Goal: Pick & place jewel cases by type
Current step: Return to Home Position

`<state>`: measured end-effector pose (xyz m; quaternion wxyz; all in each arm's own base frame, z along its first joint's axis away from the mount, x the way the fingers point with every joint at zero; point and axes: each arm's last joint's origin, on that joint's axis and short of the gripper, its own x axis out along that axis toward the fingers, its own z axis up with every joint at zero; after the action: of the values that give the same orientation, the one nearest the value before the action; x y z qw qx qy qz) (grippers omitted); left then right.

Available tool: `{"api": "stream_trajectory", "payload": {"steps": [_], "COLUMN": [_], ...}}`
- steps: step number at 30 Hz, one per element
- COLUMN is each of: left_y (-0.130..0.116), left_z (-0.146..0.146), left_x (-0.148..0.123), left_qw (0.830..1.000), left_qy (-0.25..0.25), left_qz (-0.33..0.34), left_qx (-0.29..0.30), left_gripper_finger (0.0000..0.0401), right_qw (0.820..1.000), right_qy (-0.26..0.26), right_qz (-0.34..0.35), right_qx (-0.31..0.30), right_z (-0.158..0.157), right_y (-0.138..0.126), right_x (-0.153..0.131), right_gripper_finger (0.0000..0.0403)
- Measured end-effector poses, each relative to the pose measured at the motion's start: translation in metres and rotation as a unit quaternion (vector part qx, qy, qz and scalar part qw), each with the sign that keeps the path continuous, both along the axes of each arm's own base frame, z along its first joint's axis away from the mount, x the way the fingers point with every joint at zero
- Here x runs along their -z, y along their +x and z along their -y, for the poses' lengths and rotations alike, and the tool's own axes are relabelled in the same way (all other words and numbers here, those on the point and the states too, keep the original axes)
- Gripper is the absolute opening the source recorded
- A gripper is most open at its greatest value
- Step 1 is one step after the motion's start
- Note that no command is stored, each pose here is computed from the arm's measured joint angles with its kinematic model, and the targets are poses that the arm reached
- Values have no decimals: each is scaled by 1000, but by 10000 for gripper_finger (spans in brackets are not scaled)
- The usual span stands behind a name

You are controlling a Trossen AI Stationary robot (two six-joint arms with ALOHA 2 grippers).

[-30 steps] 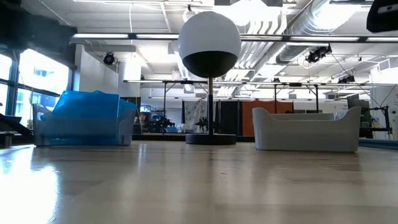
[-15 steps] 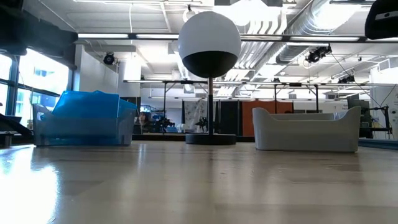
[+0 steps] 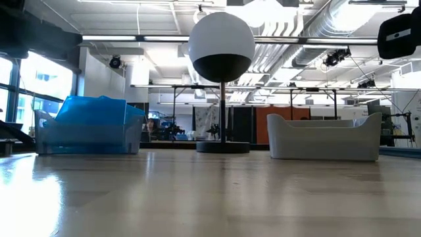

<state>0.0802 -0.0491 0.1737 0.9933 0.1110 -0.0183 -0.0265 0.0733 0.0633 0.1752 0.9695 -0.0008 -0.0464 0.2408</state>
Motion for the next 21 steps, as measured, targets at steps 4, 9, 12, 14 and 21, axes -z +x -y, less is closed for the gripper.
{"api": "stream_trajectory", "payload": {"steps": [4,9,12,14,21], "left_y": [0,0,0,0,0], "left_z": [0,0,0,0,0], "left_x": [0,0,0,0,0], "left_qw": [1000,1000,1000,1000,1000], "left_qy": [0,0,1,1,1], "left_qz": [0,0,0,-1,-1], "left_qx": [0,0,0,0,0], "left_gripper_finger": [199,199,199,199,199], "right_qw": [1000,1000,1000,1000,1000], "right_qy": [-5,-6,-6,-6,-6], "right_qz": [2,3,3,3,2], "right_qx": [6,6,6,6,6], "right_z": [0,0,0,0,0], "right_y": [0,0,0,0,0], "right_x": [0,0,0,0,0], "right_gripper_finger": [121,121,121,121,121]}}
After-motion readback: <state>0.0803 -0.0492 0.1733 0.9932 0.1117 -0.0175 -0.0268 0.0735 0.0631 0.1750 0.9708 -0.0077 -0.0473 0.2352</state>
